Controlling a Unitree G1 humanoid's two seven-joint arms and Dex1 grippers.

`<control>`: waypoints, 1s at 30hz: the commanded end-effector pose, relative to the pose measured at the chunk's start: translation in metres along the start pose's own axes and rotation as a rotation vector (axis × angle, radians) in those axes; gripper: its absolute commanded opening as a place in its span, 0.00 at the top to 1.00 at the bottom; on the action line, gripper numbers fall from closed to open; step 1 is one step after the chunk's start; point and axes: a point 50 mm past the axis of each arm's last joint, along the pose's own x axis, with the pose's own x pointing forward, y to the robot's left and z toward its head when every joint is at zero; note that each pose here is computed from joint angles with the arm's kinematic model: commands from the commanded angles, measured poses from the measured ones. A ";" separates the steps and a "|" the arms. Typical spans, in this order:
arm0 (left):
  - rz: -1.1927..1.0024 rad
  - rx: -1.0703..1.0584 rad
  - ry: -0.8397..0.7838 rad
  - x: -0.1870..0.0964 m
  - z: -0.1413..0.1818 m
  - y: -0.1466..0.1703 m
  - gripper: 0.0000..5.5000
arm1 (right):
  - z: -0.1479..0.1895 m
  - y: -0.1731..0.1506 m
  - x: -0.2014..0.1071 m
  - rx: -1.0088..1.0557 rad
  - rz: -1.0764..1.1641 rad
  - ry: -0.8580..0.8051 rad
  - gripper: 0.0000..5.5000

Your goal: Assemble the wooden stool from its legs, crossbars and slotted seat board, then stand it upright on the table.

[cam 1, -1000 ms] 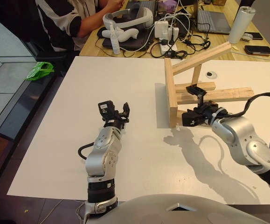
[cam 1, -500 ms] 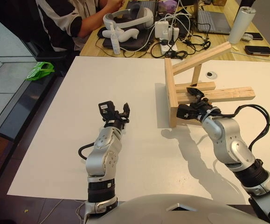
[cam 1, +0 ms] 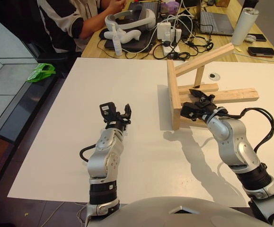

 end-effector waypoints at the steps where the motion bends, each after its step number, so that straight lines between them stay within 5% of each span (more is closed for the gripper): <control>1: 0.013 0.000 -0.024 0.003 0.004 -0.001 0.45 | 0.004 0.002 0.005 0.124 0.004 -0.043 0.61; 30: 0.047 0.042 -0.076 0.008 0.014 0.004 0.45 | 0.014 -0.015 0.016 0.533 -0.166 -0.196 0.61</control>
